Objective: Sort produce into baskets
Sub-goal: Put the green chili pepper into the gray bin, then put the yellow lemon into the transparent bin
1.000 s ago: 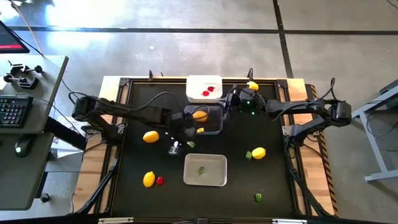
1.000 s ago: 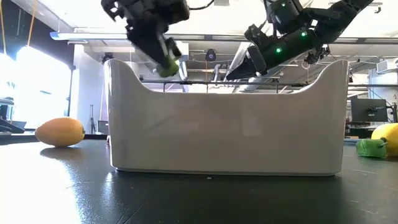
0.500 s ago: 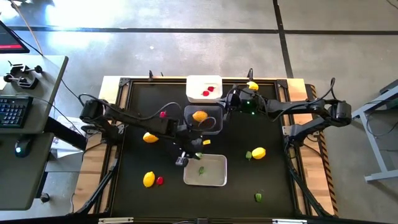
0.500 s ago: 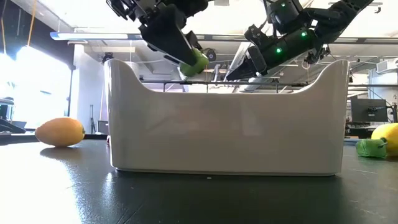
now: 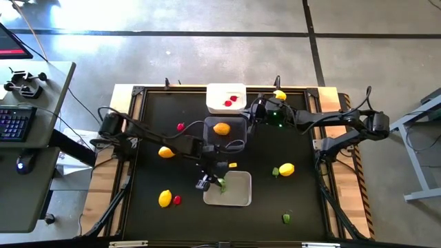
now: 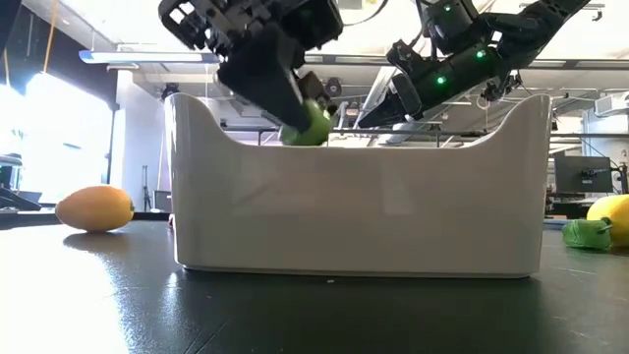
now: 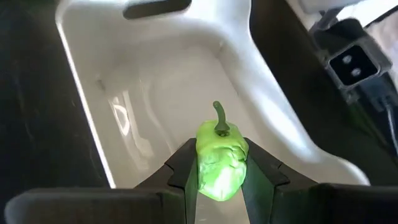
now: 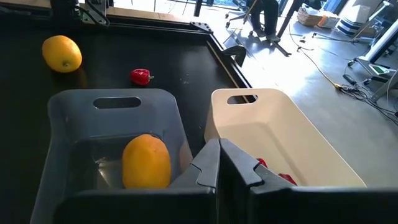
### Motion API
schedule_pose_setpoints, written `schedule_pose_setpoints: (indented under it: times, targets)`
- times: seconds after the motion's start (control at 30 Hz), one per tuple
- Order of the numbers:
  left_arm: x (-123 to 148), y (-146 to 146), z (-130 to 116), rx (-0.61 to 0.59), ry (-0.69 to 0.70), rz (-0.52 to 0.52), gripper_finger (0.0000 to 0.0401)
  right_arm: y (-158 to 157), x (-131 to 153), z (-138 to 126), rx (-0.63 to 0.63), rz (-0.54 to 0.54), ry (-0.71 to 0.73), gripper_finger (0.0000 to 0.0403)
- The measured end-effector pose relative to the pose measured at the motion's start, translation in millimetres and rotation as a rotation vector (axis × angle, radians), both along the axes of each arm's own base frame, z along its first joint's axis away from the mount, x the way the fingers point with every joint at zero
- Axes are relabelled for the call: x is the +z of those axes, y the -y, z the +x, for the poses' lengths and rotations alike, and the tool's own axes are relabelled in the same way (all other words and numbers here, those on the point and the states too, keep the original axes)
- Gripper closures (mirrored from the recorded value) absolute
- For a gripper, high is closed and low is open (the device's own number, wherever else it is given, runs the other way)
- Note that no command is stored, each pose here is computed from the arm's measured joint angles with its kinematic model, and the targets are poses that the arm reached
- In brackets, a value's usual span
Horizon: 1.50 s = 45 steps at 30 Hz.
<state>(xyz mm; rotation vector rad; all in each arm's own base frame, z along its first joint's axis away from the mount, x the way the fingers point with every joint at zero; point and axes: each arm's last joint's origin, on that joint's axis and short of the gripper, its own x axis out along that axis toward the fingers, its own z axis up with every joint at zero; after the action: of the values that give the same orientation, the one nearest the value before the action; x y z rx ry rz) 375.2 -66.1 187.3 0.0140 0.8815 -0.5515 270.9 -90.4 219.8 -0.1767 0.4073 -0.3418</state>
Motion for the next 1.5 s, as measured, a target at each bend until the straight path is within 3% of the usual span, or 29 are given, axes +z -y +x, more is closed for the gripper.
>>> schedule_pose_setpoints:
  times: [0.2,0.53,0.8,0.93,1.1,1.3,1.5]
  targets:
    - [-6.3,0.1,2.5,-0.002,-0.002,0.011,0.0316,0.0,0.0,-0.1,0.0,0.0,-0.001,0.0403]
    - [-5.2,0.1,-1.3,-0.008,-0.019,0.045,0.024,-0.1,-0.3,-0.2,0.001,-0.001,-0.005,0.0403]
    - [20.9,-5.9,-11.3,0.043,0.025,0.194,0.0211,-0.1,-0.5,-0.3,0.002,-0.004,-0.009,0.0403]
    - [50.6,-8.7,-22.8,0.077,0.126,0.2,0.0225,-0.2,-1.9,-0.8,0.002,0.0,-0.025,0.0403]
    - [54.9,-14.3,-52.0,0.136,0.266,0.171,0.0264,0.1,-2.0,-1.1,-0.008,-0.008,-0.03,0.0403]
    - [45.6,-33.2,-90.8,0.294,0.444,0.131,0.0304,5.8,-3.6,-4.8,-0.182,-0.039,-0.06,0.0403]
    - [26.8,-58.3,-118.5,0.418,0.489,0.134,0.0329,20.8,-9.2,-15.3,-0.411,-0.008,-0.101,0.0396]
